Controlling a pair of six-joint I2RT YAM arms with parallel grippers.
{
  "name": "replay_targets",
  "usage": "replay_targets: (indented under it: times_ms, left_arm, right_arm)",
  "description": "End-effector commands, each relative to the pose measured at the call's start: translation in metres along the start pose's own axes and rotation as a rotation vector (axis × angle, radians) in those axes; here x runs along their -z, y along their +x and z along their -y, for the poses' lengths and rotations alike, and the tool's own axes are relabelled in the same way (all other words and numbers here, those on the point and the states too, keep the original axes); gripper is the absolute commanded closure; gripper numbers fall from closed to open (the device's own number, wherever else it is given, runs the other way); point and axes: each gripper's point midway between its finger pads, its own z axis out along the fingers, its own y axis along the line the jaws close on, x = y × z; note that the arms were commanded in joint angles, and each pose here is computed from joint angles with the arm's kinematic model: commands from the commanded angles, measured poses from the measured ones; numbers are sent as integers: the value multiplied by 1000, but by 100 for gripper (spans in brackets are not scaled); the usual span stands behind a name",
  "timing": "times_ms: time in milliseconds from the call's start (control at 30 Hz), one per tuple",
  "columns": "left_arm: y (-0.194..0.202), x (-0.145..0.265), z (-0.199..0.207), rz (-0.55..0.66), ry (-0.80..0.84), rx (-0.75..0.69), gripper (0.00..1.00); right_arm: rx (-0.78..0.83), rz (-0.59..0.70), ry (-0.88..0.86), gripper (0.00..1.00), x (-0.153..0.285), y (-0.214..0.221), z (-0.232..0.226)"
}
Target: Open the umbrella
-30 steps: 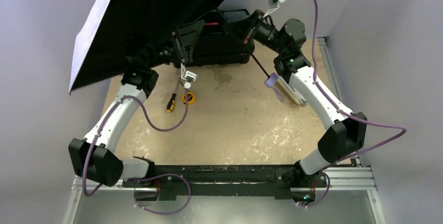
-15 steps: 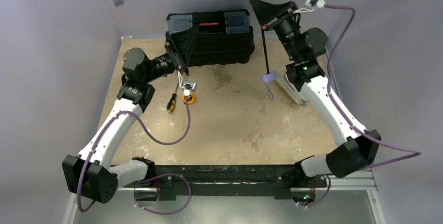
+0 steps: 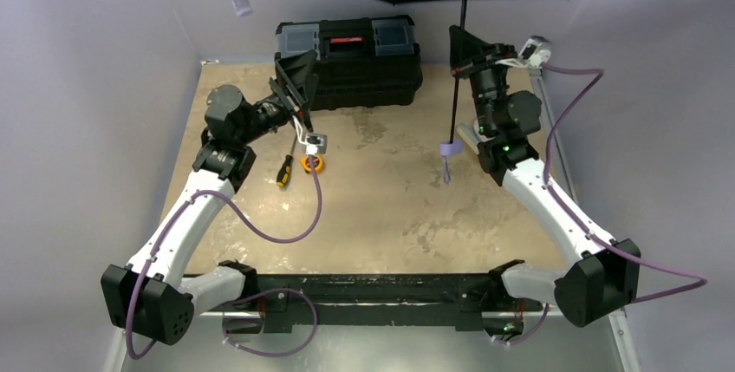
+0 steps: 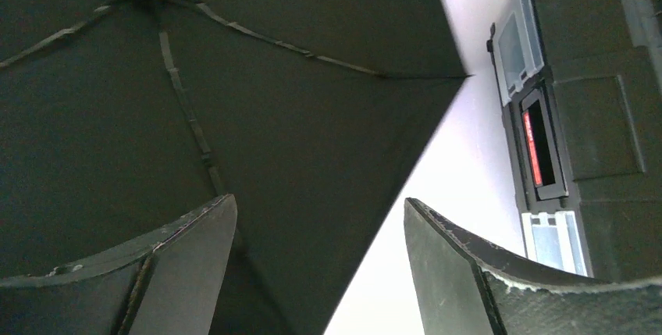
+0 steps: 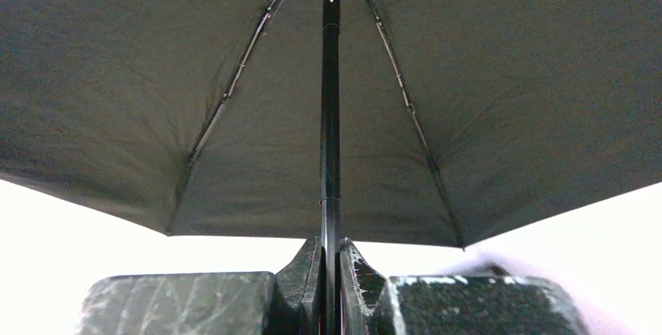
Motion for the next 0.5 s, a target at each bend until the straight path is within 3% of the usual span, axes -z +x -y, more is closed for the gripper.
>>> replay_targets:
  times_ms: [0,233,267,333,400,467]
  left_arm:
    - [0,4,-1,-17,5,33,22]
    - [2,8,8,-42,43,44,23]
    - [2,8,9,-42,46,43,23]
    - [2,8,11,-40,57,42,23]
    - [2,6,14,-37,69,42,23]
    - [4,4,15,-38,78,40,23]
  right_arm:
    - [11,79,136,100,11,-2,34]
    - [-35,70,253,100,38,16,71]
    - [-34,59,247,90,43,19,72]
    - [-36,29,235,84,51,29,73]
    - [-12,-20,191,52,61,43,70]
    - [17,-69,159,29,73,57,71]
